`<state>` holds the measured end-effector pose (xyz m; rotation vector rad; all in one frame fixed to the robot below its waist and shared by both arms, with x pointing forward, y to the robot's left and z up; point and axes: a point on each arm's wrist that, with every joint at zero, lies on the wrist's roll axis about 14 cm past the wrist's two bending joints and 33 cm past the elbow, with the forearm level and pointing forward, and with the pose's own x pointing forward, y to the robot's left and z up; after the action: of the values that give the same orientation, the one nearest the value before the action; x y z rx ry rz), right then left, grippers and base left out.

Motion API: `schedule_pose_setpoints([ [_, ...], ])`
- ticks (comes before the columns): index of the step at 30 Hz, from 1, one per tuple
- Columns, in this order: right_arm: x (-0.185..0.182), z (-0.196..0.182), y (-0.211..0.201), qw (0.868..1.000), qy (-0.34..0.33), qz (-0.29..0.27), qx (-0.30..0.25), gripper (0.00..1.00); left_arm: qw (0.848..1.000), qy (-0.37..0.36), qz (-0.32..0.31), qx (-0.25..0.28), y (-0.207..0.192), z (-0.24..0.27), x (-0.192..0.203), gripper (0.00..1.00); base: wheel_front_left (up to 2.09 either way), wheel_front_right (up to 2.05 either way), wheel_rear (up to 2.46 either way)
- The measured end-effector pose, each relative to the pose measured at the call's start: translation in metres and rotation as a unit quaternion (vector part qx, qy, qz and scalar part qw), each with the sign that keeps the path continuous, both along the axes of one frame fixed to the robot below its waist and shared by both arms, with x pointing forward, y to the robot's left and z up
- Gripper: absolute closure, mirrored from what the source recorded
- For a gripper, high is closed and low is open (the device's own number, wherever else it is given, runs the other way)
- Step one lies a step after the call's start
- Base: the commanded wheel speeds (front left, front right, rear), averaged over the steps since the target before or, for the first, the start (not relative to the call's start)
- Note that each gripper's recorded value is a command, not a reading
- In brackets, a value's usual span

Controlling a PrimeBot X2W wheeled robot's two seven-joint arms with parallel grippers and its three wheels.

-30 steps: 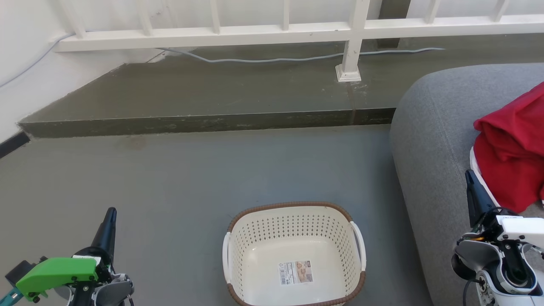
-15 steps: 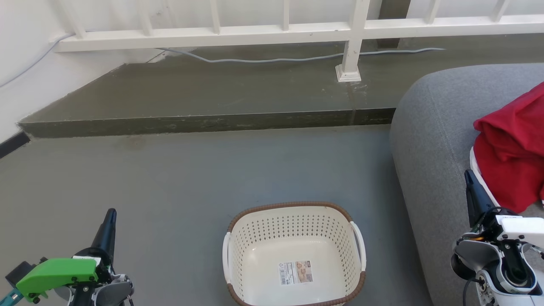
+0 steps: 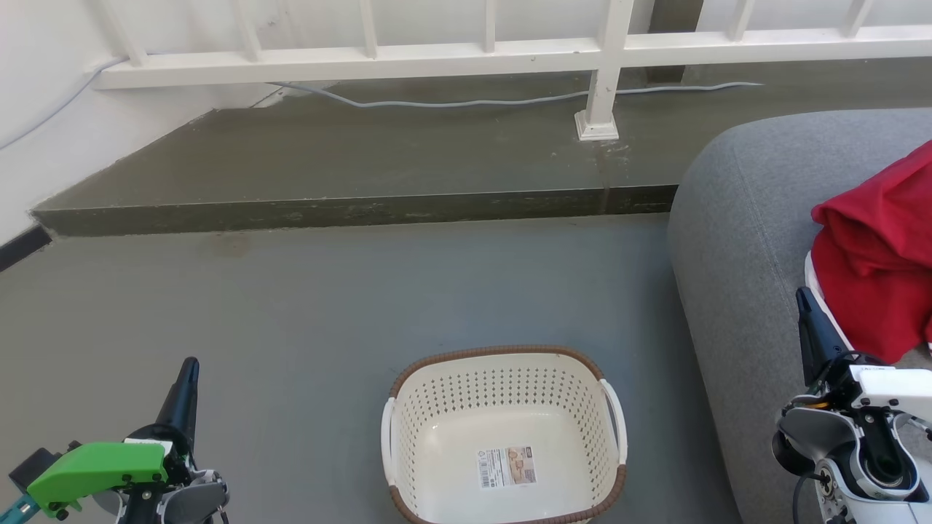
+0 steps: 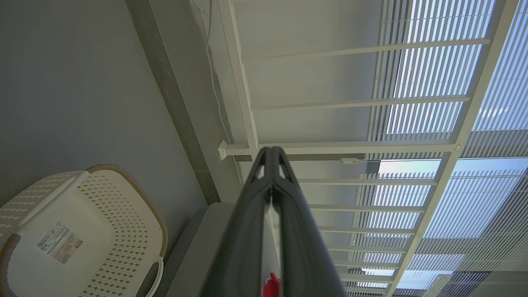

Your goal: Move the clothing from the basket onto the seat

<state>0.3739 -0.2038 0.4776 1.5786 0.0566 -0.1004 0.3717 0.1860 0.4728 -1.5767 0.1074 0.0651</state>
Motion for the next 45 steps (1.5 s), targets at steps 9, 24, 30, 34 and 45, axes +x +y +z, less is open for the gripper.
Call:
schedule_pose_setpoints([
  [9,-0.0001,-0.0006,-0.0001,1.000,0.001,0.000,0.000,1.00,1.000,0.000,0.000,0.000,0.0002,0.0000,0.0004,1.00,0.00,0.00,0.00],
  [24,-0.0003,-0.0015,-0.0007,1.000,0.002,-0.001,0.001,1.00,1.000,0.000,0.001,0.000,0.0006,-0.0001,0.0004,1.00,0.00,0.00,0.00],
  [30,-0.0004,-0.0018,-0.0008,1.000,0.003,-0.002,0.001,1.00,1.000,-0.001,0.001,-0.001,0.0007,0.0004,0.0008,1.00,0.00,0.00,0.00],
  [34,-0.0004,-0.0019,-0.0007,1.000,0.003,-0.002,0.002,1.00,1.000,-0.003,0.001,-0.001,0.0006,0.0018,0.0019,1.00,0.00,0.00,0.00],
  [45,-0.0005,-0.0021,-0.0011,1.000,0.003,-0.003,0.002,1.00,1.000,-0.003,-0.001,-0.002,-0.0002,0.0019,0.0021,1.00,0.00,0.00,0.00],
])
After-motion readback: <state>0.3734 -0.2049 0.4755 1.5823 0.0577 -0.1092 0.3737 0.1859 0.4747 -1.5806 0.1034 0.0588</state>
